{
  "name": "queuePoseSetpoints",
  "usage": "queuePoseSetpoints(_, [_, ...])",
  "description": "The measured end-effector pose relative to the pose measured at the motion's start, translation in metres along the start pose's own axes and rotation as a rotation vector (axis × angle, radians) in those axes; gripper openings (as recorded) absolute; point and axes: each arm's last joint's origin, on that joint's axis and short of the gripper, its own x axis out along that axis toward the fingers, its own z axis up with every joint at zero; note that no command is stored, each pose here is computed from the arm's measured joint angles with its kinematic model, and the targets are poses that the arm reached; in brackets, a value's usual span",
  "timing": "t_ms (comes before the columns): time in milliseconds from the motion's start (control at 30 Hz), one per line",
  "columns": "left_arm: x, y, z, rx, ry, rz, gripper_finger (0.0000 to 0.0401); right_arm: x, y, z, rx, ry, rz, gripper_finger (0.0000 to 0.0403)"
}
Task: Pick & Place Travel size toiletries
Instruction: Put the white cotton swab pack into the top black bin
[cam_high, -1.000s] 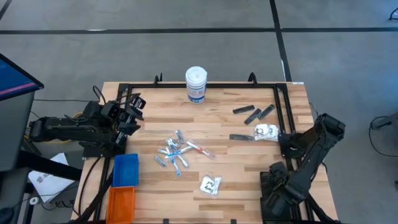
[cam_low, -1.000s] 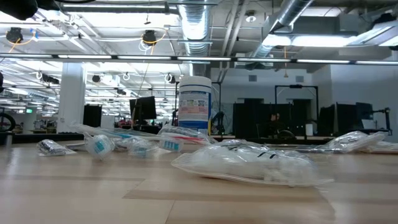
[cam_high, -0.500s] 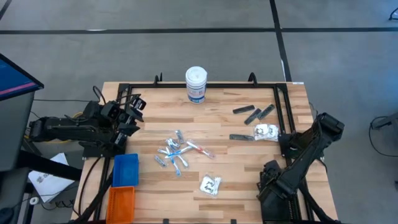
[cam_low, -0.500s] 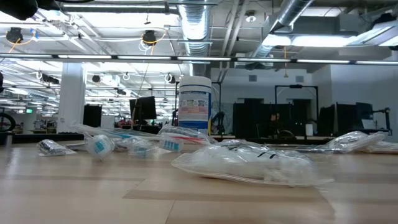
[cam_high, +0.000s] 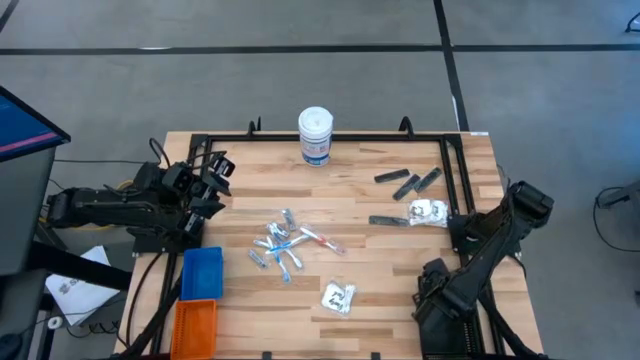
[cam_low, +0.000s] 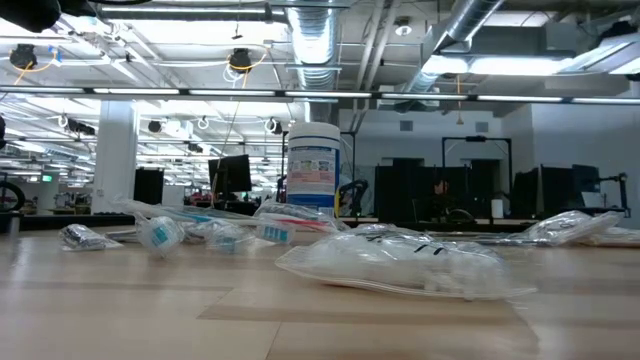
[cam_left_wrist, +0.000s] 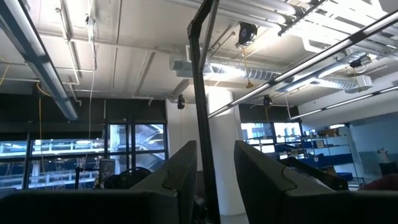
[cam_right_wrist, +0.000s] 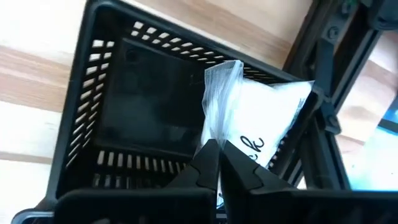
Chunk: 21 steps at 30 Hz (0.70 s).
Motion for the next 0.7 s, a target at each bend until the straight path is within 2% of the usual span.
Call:
queuePoseSetpoints(133, [0.0000, 0.0000, 0.0000, 0.000, 0.000, 0.000, 0.0100, 0.0012, -0.0011, -0.0004, -0.003, 0.023, -0.037, 0.0000])
queuePoseSetpoints(433, [-0.0001, 0.0000, -0.0001, -0.015, 0.000, 0.001, 0.0100, 0.0023, 0.0015, -0.0019, -0.042, 0.042, -0.028, 0.0003])
queuePoseSetpoints(700, [-0.0001, 0.0000, -0.0001, -0.016, 0.000, 0.001, 0.0100, 0.0023, 0.0014, -0.0019, -0.059, 0.041, -0.028, 0.0057])
